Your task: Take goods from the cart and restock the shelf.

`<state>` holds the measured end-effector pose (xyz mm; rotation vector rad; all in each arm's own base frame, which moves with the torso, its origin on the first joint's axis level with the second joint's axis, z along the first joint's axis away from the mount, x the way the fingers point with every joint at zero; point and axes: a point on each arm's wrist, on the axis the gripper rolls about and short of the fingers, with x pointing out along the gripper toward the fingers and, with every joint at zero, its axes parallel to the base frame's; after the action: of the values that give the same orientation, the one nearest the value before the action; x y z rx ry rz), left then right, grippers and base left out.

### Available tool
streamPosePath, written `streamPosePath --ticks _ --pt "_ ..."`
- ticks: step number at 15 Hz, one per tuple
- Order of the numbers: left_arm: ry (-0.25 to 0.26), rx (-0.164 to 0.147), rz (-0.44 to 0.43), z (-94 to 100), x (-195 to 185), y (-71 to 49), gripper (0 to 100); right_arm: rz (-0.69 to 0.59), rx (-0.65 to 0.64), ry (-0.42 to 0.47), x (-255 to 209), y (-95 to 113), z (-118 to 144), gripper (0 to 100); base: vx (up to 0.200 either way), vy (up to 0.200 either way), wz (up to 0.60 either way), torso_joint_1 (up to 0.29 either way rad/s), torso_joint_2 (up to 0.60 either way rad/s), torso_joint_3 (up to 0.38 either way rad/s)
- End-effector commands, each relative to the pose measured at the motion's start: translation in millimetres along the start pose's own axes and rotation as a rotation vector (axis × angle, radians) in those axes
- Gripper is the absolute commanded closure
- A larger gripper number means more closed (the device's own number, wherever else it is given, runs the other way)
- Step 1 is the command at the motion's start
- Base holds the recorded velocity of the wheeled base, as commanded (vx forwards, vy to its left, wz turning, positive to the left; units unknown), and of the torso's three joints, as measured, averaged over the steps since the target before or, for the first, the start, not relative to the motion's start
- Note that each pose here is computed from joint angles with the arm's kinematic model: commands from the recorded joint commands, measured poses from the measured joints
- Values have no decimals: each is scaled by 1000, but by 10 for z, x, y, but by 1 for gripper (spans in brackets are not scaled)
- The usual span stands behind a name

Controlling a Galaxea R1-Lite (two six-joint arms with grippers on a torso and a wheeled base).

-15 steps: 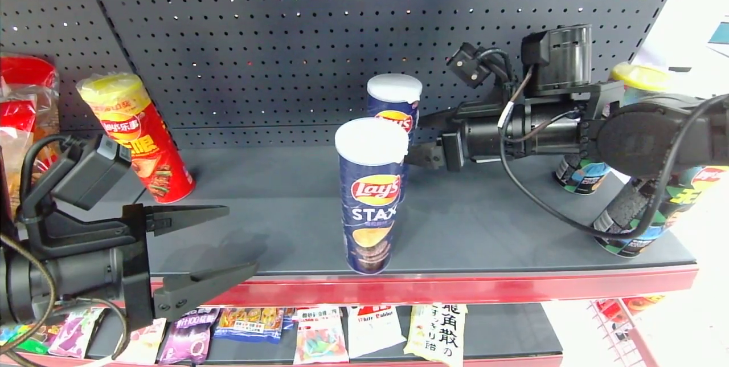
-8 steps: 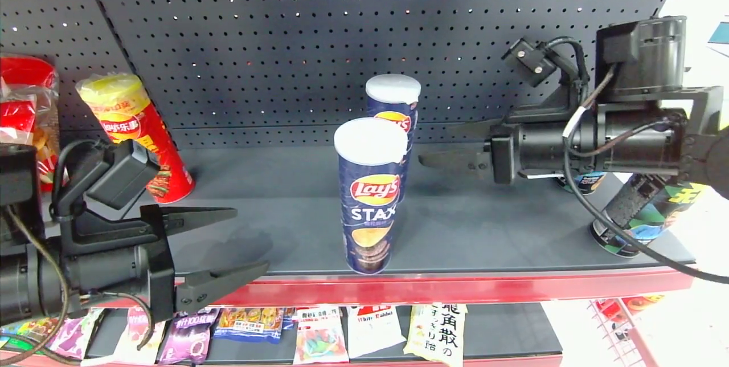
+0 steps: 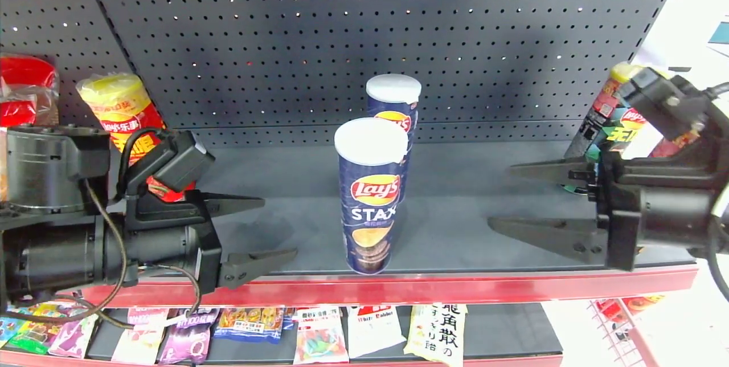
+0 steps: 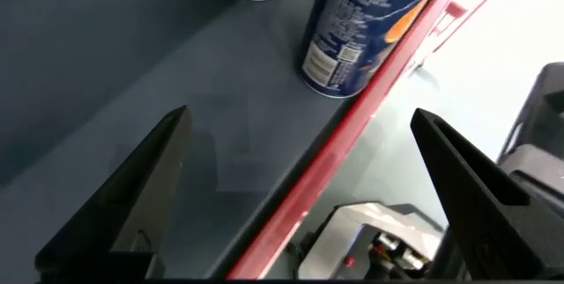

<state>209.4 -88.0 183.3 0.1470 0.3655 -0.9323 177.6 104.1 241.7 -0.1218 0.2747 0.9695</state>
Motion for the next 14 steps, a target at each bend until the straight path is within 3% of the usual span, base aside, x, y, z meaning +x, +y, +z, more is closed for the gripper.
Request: streamPosePath --ticks 1,4,8,14 --pt "39 2 -6 -38 166 90 0 -8 -31 -64 -491 280 -191 0 0 0 0 0 0 0" --pt "59 2 -38 -44 299 89 0 -79 -5 -132 -869 435 -380 0 0 0 0 0 0 0" --pt "70 5 -57 1 518 168 0 -186 35 -165 -991 390 -382 0 0 0 0 0 0 0" --pt "41 26 -66 67 766 274 0 -191 41 -157 -974 373 -386 0 0 0 0 0 0 0"
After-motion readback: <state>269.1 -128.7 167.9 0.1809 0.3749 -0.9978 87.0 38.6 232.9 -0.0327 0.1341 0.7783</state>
